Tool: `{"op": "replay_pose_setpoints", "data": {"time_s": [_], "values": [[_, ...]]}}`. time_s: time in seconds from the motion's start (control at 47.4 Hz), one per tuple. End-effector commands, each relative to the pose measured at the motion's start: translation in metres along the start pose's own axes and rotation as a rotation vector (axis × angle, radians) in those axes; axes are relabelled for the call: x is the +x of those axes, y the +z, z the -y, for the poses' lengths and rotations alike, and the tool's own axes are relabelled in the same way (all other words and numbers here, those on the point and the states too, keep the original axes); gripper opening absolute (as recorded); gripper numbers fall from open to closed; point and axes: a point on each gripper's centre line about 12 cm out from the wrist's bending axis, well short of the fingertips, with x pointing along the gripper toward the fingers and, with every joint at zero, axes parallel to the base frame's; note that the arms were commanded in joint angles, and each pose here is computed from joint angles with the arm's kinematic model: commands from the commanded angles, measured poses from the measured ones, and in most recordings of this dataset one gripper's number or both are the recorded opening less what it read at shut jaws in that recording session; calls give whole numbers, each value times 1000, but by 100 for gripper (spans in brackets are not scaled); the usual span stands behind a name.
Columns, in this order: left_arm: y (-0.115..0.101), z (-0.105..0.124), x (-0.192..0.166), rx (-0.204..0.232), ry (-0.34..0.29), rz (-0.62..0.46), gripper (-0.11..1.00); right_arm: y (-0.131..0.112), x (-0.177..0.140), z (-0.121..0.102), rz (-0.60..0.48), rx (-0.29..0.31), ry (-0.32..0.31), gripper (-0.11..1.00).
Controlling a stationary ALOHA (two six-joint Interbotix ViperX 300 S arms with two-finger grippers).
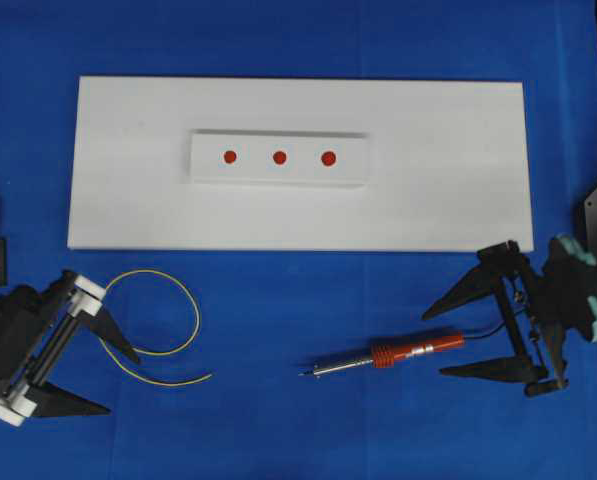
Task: Touch the tip of the soldering iron to the tip of the solder at the mark.
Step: 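Close left gripper on solder wire, right gripper on iron handle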
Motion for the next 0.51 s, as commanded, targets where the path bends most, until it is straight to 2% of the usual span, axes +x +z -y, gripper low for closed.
{"op": "replay_pose_setpoints", "data": {"time_s": [0.0, 0.211, 0.485], "values": [[-3, 1, 9, -8, 0, 3, 77, -7, 8, -1, 13, 4, -23, 78], [-24, 1, 24, -8, -2, -26, 77, -31, 27, -1, 26, -18, -73, 78], [-51, -3, 35, -11, 11, -47, 76, -61, 45, 3, -42, 21, -154, 78]]}}
